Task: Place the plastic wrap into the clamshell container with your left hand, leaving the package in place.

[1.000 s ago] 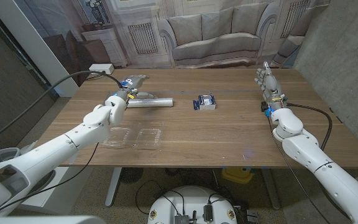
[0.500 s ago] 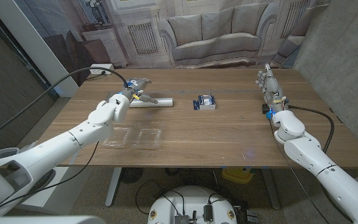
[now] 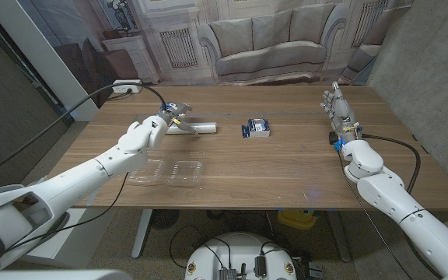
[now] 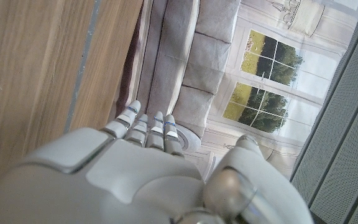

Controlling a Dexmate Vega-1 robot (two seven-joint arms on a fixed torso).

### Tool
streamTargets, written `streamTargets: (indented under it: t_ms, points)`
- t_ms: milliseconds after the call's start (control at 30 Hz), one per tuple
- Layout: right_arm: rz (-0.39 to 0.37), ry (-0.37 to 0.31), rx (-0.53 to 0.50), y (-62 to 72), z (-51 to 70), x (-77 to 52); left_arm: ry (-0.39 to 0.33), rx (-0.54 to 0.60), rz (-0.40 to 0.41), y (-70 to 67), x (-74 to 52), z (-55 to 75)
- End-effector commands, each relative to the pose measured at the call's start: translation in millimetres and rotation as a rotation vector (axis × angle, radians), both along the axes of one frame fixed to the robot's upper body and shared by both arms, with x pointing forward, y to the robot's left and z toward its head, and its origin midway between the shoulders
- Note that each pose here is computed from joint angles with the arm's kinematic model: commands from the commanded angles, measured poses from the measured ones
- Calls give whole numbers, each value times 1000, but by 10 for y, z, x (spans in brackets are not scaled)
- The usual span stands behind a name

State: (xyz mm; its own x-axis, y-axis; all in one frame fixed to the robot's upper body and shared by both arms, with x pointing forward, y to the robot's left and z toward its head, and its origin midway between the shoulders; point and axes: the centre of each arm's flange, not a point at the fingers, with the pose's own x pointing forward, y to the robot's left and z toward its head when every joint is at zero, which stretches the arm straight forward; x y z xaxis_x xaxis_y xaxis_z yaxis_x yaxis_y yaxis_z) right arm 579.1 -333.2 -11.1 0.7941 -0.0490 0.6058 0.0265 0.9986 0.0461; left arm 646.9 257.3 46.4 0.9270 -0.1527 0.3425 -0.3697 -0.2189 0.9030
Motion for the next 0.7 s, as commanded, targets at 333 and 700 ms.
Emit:
streamTargets:
  t_ms: [333,700]
  points:
    - [-4,17,-4,28,-57,-70,216,-103,-44,-43,196,204]
    - [-14,23,5,16,-106,-109,257,-82,-10,-89,332,159]
